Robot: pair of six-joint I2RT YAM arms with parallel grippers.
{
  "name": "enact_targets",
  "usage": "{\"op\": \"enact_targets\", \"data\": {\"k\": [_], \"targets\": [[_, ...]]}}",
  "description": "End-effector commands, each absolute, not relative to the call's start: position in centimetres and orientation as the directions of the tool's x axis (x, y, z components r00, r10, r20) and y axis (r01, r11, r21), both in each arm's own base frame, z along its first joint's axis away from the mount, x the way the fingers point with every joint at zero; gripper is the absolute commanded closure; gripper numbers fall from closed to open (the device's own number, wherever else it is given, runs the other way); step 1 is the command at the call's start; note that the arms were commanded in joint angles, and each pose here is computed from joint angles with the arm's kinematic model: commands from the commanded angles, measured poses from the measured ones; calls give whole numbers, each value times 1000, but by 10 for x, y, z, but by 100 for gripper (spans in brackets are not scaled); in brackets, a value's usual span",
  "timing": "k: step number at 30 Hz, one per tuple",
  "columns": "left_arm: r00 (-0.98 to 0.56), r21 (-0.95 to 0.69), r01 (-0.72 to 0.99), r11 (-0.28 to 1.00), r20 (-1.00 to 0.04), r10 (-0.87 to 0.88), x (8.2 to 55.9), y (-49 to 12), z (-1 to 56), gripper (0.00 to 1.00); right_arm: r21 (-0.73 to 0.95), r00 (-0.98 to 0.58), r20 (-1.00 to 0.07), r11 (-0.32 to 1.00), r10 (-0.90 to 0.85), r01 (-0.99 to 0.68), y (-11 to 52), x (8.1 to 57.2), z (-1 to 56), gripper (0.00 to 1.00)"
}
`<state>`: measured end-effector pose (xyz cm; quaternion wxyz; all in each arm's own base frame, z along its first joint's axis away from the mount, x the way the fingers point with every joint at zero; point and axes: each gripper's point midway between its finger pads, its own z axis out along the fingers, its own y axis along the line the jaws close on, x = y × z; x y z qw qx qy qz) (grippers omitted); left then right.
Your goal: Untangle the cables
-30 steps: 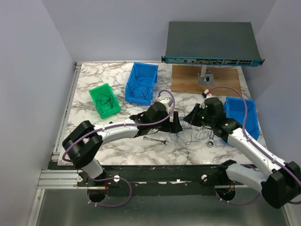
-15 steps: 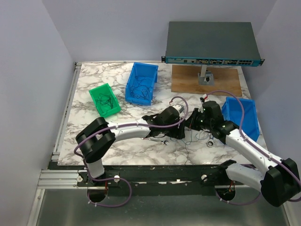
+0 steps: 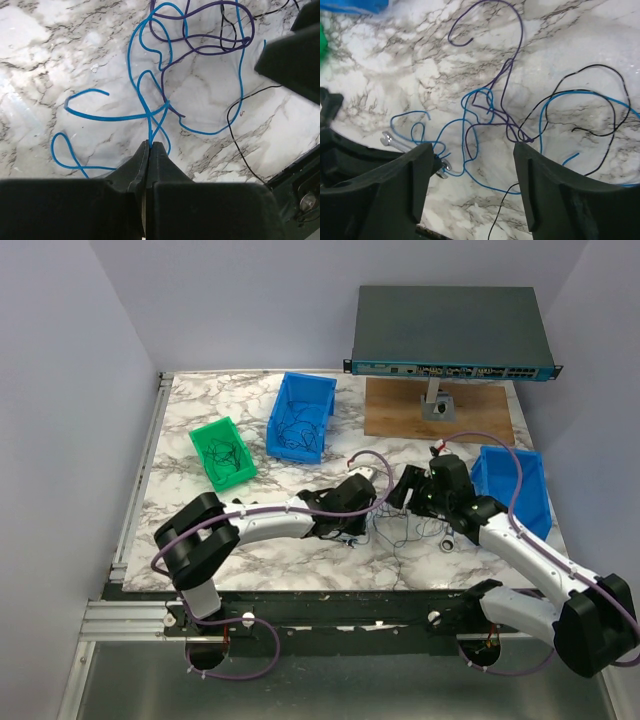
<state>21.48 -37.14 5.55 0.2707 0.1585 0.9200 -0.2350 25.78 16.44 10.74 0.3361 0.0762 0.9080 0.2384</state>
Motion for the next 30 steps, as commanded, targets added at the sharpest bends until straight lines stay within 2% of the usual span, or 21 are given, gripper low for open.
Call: {"op": "enact_targets", "data": {"k": [1,5,14,16,18,19,21,26,30], "targets": [[-770,-350,432,831,-623,138,226,-363,78,100,376,-699,-654,926,290,32,138,270,110,25],[-775,-364,425,829,-619,125,226,-357,78,100,337,-706,-656,941,266,41,132,270,98,25],[-783,-422,416,806,-617,81,230,-345,87,100,349,-778,-597,936,196,-33,156,279,64,35],[-780,-423,416,805,-621,76,231,-343,90,100,344,-785,-590,939,189,-32,159,285,59,41],[-776,-425,416,804,-627,70,231,-339,94,100,335,-794,-578,942,188,-21,160,289,54,54],[-774,-426,414,805,-630,65,231,-336,97,100,325,-786,-586,946,199,-3,158,293,56,67],[-768,-425,408,808,-638,52,232,-326,102,100,290,-753,-619,956,221,43,147,300,63,83],[-728,-404,368,838,-686,-10,244,-276,129,100,210,-622,-738,965,263,158,111,313,105,83],[-643,-364,305,880,-760,-91,254,-217,175,100,150,-572,-772,954,277,259,87,314,120,81]]}}
